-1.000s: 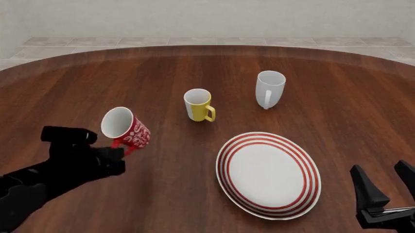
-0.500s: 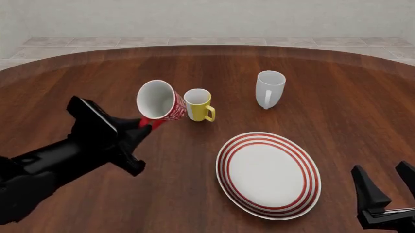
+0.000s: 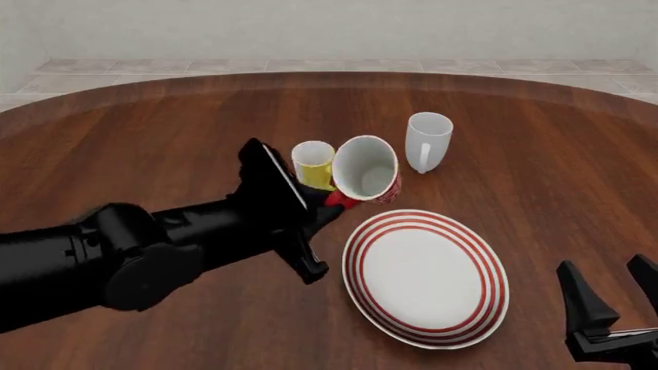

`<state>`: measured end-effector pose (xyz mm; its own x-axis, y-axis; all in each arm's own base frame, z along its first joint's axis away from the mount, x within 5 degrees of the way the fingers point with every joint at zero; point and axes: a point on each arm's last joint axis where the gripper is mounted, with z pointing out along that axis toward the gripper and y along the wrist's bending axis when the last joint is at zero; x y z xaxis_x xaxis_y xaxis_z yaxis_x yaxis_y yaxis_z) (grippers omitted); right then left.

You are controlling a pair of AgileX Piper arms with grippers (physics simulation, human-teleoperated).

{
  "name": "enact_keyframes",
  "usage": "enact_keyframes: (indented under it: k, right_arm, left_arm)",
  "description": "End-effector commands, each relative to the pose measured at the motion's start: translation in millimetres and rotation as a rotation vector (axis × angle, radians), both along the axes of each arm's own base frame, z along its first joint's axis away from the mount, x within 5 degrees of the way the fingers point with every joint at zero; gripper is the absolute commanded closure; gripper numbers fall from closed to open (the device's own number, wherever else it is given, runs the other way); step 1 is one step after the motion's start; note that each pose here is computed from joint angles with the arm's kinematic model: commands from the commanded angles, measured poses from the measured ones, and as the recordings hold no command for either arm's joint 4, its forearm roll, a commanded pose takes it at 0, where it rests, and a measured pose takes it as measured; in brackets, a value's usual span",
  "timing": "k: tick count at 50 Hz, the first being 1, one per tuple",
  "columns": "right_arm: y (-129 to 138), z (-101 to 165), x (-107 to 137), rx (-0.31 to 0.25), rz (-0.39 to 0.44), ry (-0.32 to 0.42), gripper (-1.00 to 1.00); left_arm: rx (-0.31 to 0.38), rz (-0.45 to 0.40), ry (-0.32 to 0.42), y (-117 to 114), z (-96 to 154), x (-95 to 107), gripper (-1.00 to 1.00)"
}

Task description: Pick up the red mug and put it on the plate

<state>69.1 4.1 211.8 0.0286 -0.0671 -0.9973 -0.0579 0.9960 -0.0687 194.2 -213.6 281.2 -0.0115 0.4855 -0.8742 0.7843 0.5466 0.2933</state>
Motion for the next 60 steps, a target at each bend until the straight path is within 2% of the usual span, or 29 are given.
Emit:
enact_keyframes:
  k: [1,6,7,8,9,10,12,16,24,29,43,45,60]
  right_arm:
    - [0,0,-1,-0.001,0.0,-0.002,-1.0]
    - [0,0,-1,-0.001,0.0,-0.002,-1.0]
    - [0,0,-1,0.0,0.0,-0.002,-1.0]
    - [0,0,-1,0.001,-0.001,-0.002,-1.0]
    - [0,0,-1,0.001,-0.001,-0.002,-1.0]
    - [0,0,-1,0.002,-0.001,-0.001,-1.0]
    - [0,0,-2,0.002,-0.001,-0.002,-1.0]
    - [0,0,-2,0.004,-0.002,-0.001,-1.0]
    - [0,-1,-2,0.003,-0.002,0.0,-1.0]
    - [0,0,-1,0.0,0.001,0.003,-1.0]
    - [0,0,3,-0.006,0.003,0.008,-1.0]
    - [0,0,4,-0.004,0.002,0.009,-1.0]
    - [0,0,4,0.001,0.001,0.012,-1.0]
  left_arm:
    - [0.026,-0.089,0.023,-40,1,-2,1.0]
    - [0.05,-0.108,0.028,-50,-2,0,1.0]
    - [0.035,-0.062,0.066,-48,-1,10,1.0]
    - [0.009,-0.039,0.123,-54,-1,12,1.0]
    - [0.005,-0.028,0.135,-55,-1,15,1.0]
    - [0.03,-0.047,0.107,-56,-4,15,1.0]
    - [0.029,-0.045,0.128,-60,-5,16,1.0]
    - [0.066,-0.077,0.106,-67,-11,15,1.0]
    - [0.104,-0.1,0.128,-81,-24,16,1.0]
    - [0.135,-0.104,0.154,-90,-42,20,1.0]
    - [0.176,-0.091,0.227,-98,-74,22,1.0]
    - [0.189,-0.11,0.227,-101,-77,16,1.0]
    - [0.189,-0.077,0.268,-101,-81,22,1.0]
